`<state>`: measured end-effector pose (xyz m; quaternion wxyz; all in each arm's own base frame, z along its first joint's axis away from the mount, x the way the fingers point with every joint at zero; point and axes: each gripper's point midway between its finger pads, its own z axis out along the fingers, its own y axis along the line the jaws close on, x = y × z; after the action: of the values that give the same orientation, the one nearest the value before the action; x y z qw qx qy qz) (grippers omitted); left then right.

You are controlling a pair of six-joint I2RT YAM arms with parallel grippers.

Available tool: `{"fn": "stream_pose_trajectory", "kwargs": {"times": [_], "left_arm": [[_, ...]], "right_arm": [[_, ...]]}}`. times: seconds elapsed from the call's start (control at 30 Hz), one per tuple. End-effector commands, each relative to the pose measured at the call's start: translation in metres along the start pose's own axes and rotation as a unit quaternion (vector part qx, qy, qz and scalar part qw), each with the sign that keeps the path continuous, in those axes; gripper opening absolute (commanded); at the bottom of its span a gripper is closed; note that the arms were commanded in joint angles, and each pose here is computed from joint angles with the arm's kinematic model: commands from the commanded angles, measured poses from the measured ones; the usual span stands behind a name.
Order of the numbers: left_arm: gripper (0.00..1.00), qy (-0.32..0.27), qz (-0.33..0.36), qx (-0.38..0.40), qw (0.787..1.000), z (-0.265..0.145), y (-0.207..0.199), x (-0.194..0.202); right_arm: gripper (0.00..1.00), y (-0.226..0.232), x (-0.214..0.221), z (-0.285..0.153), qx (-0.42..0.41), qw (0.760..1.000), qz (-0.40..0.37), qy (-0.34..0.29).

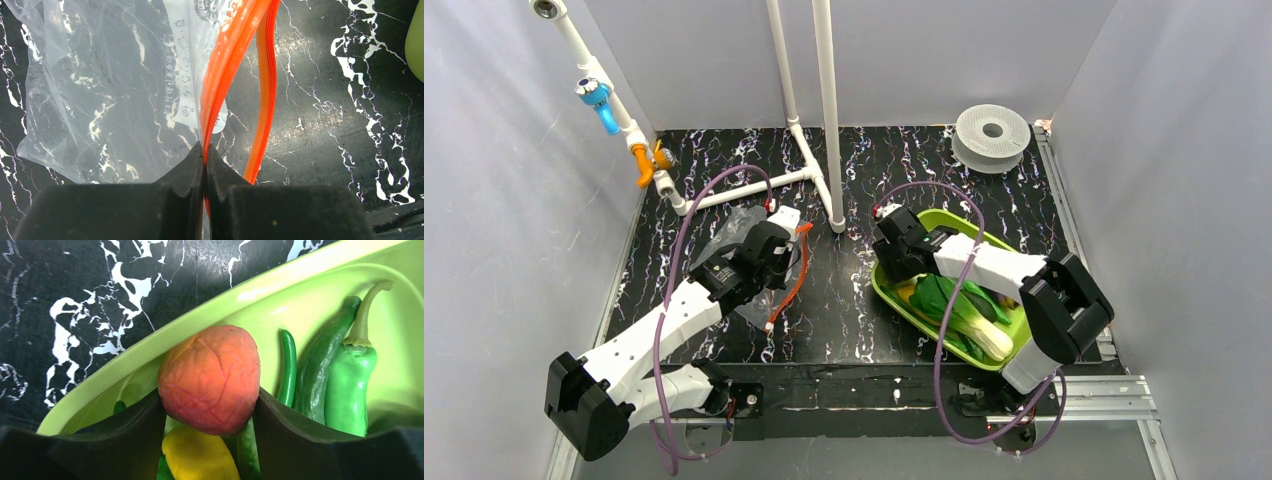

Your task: Place the food in the zip-top bag and seal the zipper

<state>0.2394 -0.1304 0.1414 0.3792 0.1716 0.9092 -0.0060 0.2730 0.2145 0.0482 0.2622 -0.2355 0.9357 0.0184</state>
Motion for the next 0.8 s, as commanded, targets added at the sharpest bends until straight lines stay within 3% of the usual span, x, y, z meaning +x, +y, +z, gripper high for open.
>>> {"fn": "stream_pose_trajectory", "kwargs": {"times": [0.0, 0.13, 0.23, 0.33, 0.53, 0.7, 0.77], "left_arm": [[0.00, 0.004, -0.003, -0.012, 1.000, 0.001, 0.006, 0.004], [0.00, 0.006, -0.007, -0.001, 1.000, 0.000, 0.001, 0.004], [0.00, 0.013, -0.034, 0.045, 0.998, -0.007, -0.016, 0.004], [0.00, 0.057, -0.081, 0.071, 0.993, -0.021, -0.029, 0.006], [0.00, 0.134, -0.165, 0.114, 0.970, -0.041, -0.056, 0.007], [0.00, 0.144, -0.212, 0.163, 0.953, -0.050, -0.078, 0.000], [0.00, 0.139, -0.225, 0.163, 0.951, -0.053, -0.077, -0.001]], "right_arm": [[0.42, -0.008, -0.031, -0.030, 0.014, 0.997, 0.006, -0.073], [0.21, -0.009, -0.050, -0.067, -0.001, 0.993, 0.016, -0.118], [0.13, 0.000, -0.058, -0.096, -0.037, 0.989, 0.025, -0.144], [0.09, 0.019, -0.061, -0.125, -0.097, 0.981, 0.038, -0.165], [0.08, 0.076, -0.062, -0.178, -0.230, 0.951, 0.028, -0.203], [0.12, 0.113, -0.067, -0.212, -0.288, 0.932, 0.010, -0.218], [0.17, 0.129, -0.066, -0.226, -0.321, 0.921, -0.004, -0.222]]}}
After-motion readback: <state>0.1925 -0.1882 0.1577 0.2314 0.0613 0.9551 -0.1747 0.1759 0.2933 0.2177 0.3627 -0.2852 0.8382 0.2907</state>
